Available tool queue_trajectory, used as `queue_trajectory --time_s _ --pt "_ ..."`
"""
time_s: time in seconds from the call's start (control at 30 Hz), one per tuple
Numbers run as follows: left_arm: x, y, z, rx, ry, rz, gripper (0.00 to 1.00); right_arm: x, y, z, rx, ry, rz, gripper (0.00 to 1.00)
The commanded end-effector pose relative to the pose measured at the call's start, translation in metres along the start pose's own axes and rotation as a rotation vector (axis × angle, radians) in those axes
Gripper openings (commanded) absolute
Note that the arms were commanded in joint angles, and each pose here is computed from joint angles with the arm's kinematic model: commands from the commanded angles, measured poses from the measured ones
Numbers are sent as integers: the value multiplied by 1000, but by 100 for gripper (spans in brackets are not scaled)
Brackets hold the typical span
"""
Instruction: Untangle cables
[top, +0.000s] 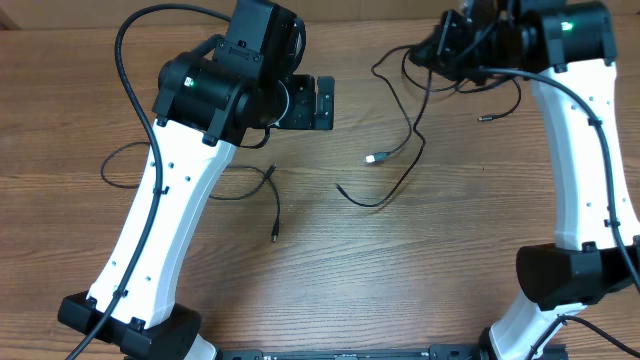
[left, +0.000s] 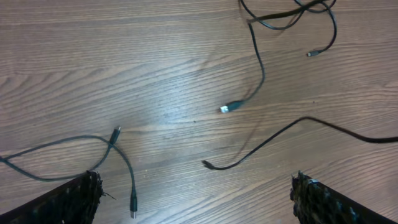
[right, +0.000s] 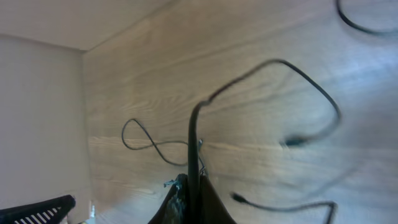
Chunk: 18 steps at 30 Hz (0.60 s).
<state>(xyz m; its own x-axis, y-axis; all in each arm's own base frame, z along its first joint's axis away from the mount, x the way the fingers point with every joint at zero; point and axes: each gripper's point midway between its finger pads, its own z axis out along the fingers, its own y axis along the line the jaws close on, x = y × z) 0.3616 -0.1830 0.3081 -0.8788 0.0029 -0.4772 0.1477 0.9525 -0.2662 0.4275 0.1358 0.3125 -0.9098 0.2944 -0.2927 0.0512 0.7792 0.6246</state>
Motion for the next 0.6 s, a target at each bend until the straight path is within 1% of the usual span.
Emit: queue_trajectory --time_s 0.0,0.2,0.4,0.5,0.57 --pt "-4 1 -6 -10 -22 -18 100 -6 -17 -23 10 -24 30 4" --pt "-4 1 -6 -9 -22 -18 100 -12 -78 -23 82 6 134 4" --pt "-4 1 -6 -9 -22 -18 99 -4 -138 2 136 82 255 4" --pt "-4 1 -6 -9 -22 -17 100 0 -153 10 146 96 283 4" --pt "-4 1 -6 -9 -22 -17 100 -1 -154 12 144 93 281 4"
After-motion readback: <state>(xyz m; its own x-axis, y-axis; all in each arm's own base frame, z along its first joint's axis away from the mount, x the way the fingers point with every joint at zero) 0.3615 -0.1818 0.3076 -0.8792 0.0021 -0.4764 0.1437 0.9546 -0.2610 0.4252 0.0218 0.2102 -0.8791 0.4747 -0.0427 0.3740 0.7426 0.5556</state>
